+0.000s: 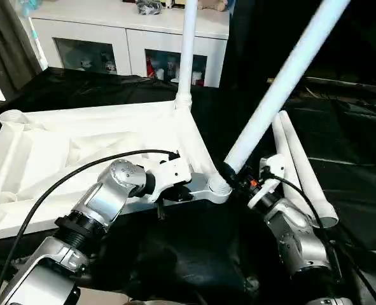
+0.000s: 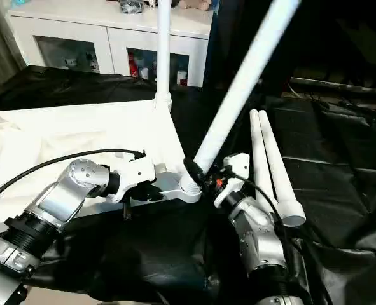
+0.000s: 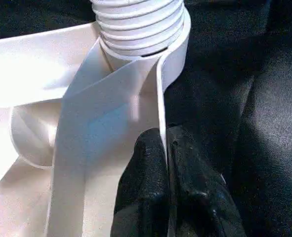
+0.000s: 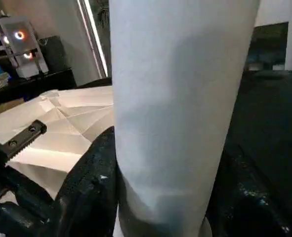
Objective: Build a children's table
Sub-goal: Insert table leg to table base
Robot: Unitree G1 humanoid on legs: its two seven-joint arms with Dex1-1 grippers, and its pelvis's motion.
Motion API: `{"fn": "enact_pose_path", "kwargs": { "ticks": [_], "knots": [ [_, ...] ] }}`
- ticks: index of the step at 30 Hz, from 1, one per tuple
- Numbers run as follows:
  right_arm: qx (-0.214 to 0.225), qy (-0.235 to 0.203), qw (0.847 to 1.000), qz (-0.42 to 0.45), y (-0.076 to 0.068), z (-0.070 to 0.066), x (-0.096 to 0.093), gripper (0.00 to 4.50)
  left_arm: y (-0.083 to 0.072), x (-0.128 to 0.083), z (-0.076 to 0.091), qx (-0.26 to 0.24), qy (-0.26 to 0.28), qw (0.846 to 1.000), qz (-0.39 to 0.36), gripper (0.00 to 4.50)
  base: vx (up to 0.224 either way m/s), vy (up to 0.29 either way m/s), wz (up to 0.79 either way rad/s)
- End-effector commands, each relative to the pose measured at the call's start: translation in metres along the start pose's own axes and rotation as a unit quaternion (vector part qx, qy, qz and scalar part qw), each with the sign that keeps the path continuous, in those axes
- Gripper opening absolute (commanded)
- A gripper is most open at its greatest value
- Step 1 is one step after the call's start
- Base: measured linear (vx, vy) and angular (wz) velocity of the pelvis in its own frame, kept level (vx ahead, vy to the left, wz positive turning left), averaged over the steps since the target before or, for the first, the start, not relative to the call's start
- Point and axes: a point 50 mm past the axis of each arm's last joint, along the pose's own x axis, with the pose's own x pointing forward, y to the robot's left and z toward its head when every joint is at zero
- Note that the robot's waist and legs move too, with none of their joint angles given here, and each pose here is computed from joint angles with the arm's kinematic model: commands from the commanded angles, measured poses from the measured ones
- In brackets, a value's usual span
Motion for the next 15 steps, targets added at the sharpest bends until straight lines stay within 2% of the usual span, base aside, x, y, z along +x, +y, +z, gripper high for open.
{"fn": "enact_pose_path", "kwargs": {
  "ticks": [1, 9, 15],
  "knots": [
    [-0.016, 0.084, 0.996, -0.004, -0.0039, -0.0262, -0.0146, 1.90, 0.0015, 0.0005, -0.0055, 0.002, 0.025, 1.000, 0.004, 0.00, 0.000, 0.000, 0.00],
    [-0.028, 0.120, 0.991, 0.059, -0.0005, -0.0247, -0.0127, 1.90, 0.0013, 0.0005, -0.0059, 0.005, 0.023, 1.000, 0.001, 0.00, 0.000, 0.000, 0.00],
    [-0.041, 0.147, 0.982, 0.108, -0.0040, -0.0164, -0.0103, 1.90, -0.0001, 0.0005, -0.0060, 0.007, 0.020, 1.000, -0.005, 0.00, 0.000, 0.000, 0.00]
  ]
}}
